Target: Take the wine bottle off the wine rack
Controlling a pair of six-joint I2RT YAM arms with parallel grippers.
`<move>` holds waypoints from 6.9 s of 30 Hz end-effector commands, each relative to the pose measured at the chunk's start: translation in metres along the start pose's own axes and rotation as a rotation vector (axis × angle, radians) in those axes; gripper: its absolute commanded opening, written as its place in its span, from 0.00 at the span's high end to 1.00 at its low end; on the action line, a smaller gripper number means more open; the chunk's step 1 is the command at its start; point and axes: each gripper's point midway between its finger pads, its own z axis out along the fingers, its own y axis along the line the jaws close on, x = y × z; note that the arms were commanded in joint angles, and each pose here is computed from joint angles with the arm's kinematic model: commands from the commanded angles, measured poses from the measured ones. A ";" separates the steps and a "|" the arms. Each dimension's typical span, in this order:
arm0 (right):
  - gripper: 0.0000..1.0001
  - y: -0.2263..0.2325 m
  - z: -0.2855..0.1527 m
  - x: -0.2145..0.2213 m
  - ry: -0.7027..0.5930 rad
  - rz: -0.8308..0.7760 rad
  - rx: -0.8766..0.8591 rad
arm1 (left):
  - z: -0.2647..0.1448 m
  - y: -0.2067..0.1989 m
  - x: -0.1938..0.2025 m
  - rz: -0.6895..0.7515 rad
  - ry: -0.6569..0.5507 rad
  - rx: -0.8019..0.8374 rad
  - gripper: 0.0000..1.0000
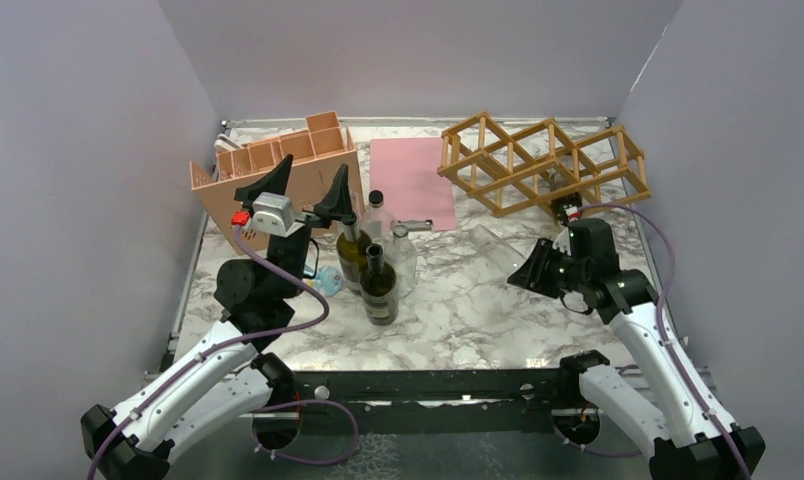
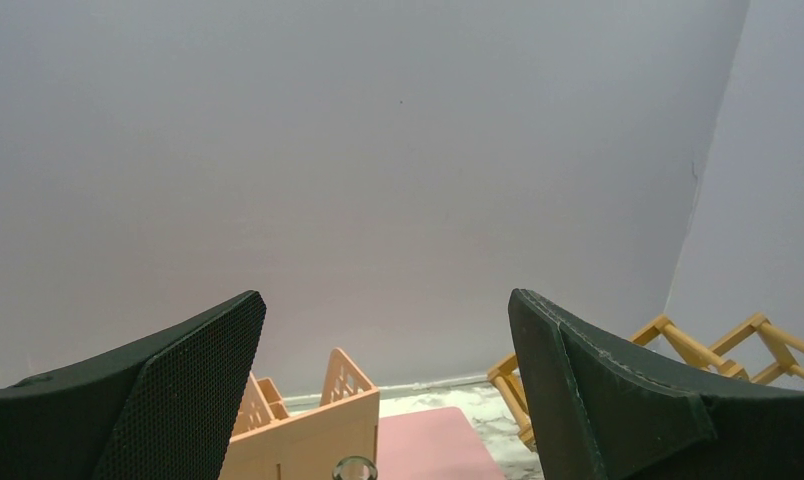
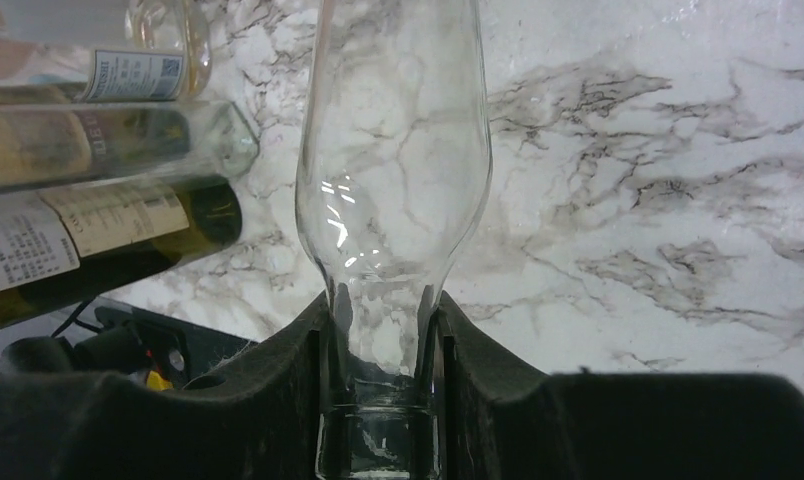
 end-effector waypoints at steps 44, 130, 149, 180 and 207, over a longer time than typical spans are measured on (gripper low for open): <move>0.99 0.059 -0.084 0.009 0.090 -0.295 -0.264 | -0.130 -0.313 0.154 0.491 0.456 1.302 0.01; 0.01 0.074 -0.152 -0.081 -0.412 -0.238 -0.133 | -0.106 -0.266 0.160 -0.083 0.622 0.684 0.64; 0.01 0.072 -0.153 -0.077 -0.412 -0.236 -0.136 | -0.130 -0.247 0.186 -0.146 0.654 0.610 0.62; 0.01 0.070 -0.156 -0.075 -0.418 -0.238 -0.131 | -0.154 -0.239 0.206 -0.178 0.729 0.598 0.34; 0.01 0.075 -0.158 -0.089 -0.413 -0.269 -0.102 | -0.113 -0.232 0.121 -0.177 0.641 0.646 0.01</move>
